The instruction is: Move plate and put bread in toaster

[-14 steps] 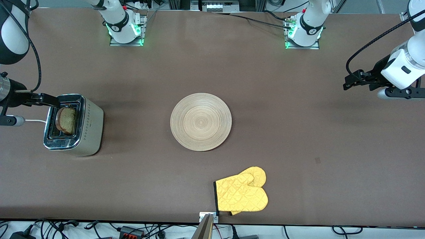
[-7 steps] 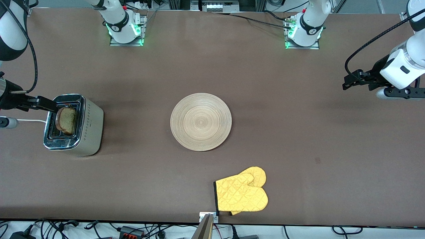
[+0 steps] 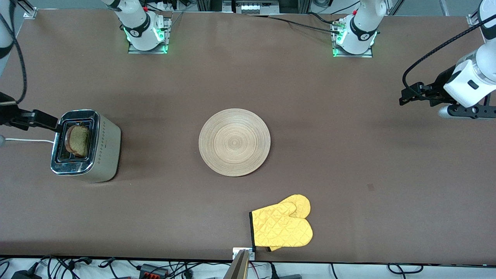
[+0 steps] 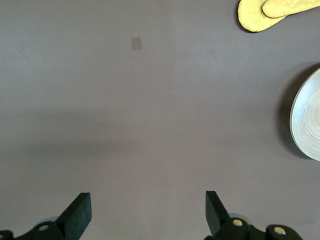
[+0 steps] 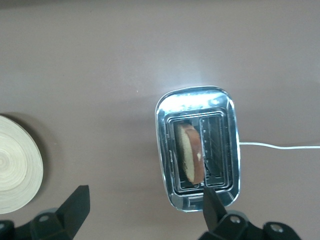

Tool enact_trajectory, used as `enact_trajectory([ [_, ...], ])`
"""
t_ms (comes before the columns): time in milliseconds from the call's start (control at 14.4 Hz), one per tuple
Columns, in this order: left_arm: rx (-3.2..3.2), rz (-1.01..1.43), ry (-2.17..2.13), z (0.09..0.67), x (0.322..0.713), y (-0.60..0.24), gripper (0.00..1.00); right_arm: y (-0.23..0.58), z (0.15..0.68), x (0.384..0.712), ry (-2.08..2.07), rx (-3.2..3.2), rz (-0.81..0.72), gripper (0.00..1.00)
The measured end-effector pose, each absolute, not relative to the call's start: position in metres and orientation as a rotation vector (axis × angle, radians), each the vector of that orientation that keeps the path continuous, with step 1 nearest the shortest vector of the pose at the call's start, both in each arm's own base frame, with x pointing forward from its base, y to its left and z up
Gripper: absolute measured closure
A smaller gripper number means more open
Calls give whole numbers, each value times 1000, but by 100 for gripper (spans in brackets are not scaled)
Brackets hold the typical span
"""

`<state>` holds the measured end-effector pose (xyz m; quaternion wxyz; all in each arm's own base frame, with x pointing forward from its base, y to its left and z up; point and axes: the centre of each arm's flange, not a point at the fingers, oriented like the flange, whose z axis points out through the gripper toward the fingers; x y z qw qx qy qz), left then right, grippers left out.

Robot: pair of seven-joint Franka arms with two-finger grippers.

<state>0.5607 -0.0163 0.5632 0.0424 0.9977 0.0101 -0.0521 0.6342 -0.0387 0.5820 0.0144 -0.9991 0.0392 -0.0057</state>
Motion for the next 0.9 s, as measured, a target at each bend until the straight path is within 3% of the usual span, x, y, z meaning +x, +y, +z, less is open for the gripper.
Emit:
enact_trajectory([
  [278,3055,-163,59,564,561,-5,0,-46,579,627,129,-3131,-6,0],
  [695,3055,-160,56,565,561,-6,0,-37,560,567,97,-3152,64,0],
  [903,3055,-159,59,566,561,-5,0,-36,566,559,82,-3152,64,0],
])
